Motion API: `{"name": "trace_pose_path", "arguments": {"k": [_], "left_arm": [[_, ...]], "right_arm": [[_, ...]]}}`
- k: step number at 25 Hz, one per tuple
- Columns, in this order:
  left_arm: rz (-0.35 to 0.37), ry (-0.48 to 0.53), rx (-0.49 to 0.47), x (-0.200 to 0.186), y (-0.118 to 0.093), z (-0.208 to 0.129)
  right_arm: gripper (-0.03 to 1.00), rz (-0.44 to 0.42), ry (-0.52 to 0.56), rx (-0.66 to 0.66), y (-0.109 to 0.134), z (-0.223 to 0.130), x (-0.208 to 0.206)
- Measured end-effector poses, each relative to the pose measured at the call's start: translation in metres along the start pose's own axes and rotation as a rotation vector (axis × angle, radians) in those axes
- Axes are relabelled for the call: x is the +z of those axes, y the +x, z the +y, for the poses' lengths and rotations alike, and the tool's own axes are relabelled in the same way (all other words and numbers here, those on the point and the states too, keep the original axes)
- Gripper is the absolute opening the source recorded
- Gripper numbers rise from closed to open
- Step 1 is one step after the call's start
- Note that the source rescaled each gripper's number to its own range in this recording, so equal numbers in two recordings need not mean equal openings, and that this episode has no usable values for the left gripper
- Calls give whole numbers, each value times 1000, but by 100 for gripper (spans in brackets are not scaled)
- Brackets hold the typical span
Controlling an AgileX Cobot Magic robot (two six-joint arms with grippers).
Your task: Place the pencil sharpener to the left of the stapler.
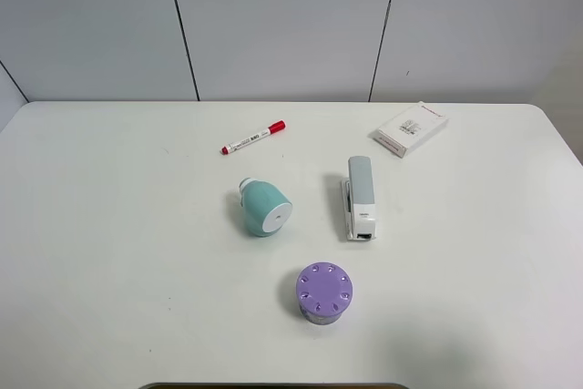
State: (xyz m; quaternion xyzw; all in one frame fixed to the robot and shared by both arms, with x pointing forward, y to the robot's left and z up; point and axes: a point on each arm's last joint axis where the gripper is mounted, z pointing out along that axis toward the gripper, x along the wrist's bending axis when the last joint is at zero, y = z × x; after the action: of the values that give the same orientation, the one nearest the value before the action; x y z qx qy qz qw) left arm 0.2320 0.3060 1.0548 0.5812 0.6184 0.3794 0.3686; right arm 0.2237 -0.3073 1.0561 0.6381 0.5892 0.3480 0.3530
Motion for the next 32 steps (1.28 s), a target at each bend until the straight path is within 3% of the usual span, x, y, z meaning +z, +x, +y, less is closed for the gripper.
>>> {"name": "trace_pose_path", "arguments": {"k": [13,23,32], "left_arm": [[0,0,0,0,0,0],[0,0,0,0,0,0],[0,0,0,0,0,0]], "right_arm": [[62,39,-130,12,3,12,-1],[62,71,10,30,9,8,15],[62,73,15,31,9,8,17]]}}
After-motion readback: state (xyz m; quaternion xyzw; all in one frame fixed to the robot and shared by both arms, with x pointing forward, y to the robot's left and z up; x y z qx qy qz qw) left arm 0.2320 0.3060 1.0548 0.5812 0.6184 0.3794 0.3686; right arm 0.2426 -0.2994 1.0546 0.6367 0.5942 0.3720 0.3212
